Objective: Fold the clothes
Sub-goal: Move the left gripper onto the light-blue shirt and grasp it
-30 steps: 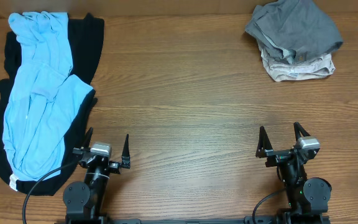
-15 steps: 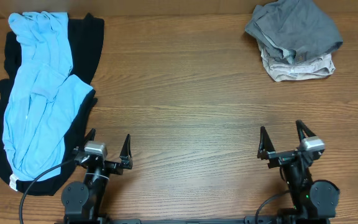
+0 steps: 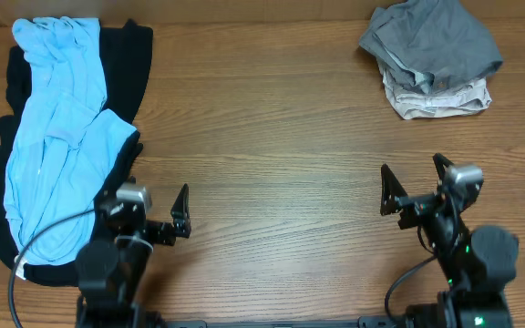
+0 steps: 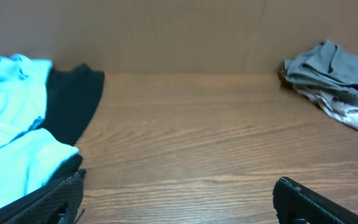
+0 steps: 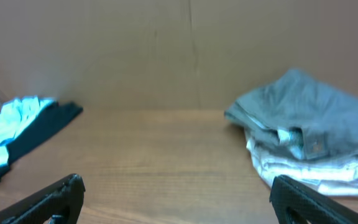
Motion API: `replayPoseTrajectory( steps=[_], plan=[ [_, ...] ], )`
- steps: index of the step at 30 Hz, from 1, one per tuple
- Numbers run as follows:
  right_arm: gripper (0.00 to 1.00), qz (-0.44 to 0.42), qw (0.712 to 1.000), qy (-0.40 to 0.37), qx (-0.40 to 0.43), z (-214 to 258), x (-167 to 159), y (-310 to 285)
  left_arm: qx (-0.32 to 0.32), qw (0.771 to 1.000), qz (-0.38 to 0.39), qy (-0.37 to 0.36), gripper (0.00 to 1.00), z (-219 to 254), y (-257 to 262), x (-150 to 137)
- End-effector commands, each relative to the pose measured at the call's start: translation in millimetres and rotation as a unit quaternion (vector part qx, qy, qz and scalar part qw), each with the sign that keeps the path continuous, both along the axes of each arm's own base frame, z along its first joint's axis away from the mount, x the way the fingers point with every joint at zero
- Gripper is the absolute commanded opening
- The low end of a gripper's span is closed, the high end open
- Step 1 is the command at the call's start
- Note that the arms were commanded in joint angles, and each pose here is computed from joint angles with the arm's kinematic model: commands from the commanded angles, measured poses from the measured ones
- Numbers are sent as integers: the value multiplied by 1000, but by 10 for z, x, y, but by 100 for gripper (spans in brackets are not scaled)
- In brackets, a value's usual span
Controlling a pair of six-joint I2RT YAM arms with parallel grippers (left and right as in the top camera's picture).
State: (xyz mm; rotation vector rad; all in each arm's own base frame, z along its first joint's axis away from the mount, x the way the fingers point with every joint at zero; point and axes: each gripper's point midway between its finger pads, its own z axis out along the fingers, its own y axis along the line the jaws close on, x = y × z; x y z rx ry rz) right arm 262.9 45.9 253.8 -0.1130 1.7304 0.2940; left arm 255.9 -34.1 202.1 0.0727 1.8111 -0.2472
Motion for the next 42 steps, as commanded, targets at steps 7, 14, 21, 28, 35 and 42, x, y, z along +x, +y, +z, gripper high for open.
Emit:
replayPoseTrajectory(
  steps=[7,14,21,28,35,42],
  plan=[
    [100,12,992,127,-2,147,332,56,26,991,-30,132,100,390,-55,403],
    [100,30,976,216,4,40,535,123,46,966,-49,252,100,370,-54,690],
    [100,141,963,225,51,47,606,506,21,943,-77,324,100,-15,-157,886],
    [100,154,960,228,56,14,650,546,22,937,-12,349,100,-257,72,1080],
    [100,131,950,274,66,-269,779,500,-11,908,186,376,98,-362,936,992],
    [100,125,931,336,74,-699,902,504,-74,867,300,390,97,-485,1657,789]
  ],
)
